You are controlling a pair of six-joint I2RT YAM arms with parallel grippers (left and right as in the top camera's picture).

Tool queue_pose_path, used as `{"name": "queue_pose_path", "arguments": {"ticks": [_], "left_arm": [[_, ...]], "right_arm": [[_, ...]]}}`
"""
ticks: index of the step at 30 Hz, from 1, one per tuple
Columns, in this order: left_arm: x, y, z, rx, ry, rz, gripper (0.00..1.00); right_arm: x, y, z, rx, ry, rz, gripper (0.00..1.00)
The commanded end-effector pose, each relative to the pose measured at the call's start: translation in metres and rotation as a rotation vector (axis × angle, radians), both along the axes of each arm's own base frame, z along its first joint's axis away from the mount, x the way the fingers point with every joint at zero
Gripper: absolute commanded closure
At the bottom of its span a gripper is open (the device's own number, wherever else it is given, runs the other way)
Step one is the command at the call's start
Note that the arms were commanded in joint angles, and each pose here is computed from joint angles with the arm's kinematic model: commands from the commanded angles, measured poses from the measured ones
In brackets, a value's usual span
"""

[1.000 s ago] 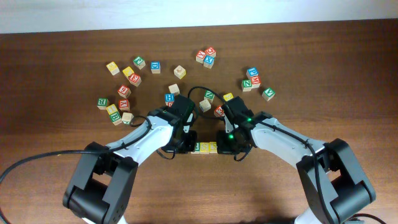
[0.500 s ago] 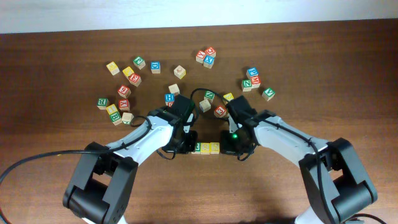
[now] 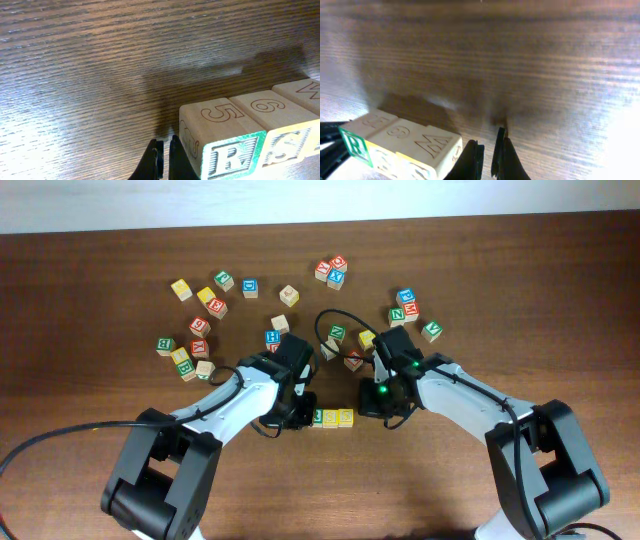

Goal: Spell out RSS

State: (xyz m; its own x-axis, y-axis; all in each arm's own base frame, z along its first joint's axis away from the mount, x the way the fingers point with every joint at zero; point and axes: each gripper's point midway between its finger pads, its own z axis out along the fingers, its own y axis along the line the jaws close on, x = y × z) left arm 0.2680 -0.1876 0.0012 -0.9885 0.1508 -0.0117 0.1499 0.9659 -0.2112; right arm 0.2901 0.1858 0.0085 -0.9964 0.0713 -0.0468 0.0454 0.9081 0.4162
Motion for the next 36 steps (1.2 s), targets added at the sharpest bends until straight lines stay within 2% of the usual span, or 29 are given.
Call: {"name": "queue_pose_path", "arguments": {"ticks": [1, 8, 16, 28, 36], "left_arm": [[-0.006, -0.001, -0.005, -0.001, 0.032, 0.020, 1.00], [-0.005, 0.001, -0.006, 0.013, 0.026, 0.032, 1.00], [-0.005, 0.001, -0.006, 0.014, 0.038, 0.084, 1.00], [-0.005, 0.001, -0.006, 0.014, 0.038, 0.086, 1.00], [-0.005, 0.001, -0.006, 0.014, 0.039, 0.086, 1.00]], "right_arm": [[0.005, 0.001, 0.000, 0.012, -0.002, -0.008, 0.96], [0.023, 0.022, 0.027, 0.107, -0.054, 0.041, 0.96], [0.020, 0.037, 0.039, 0.200, -0.035, 0.069, 0.96], [0.006, 0.048, 0.037, 0.192, -0.001, 0.093, 0.96], [0.001, 0.050, 0.027, 0.077, -0.018, 0.075, 0.96]]}}
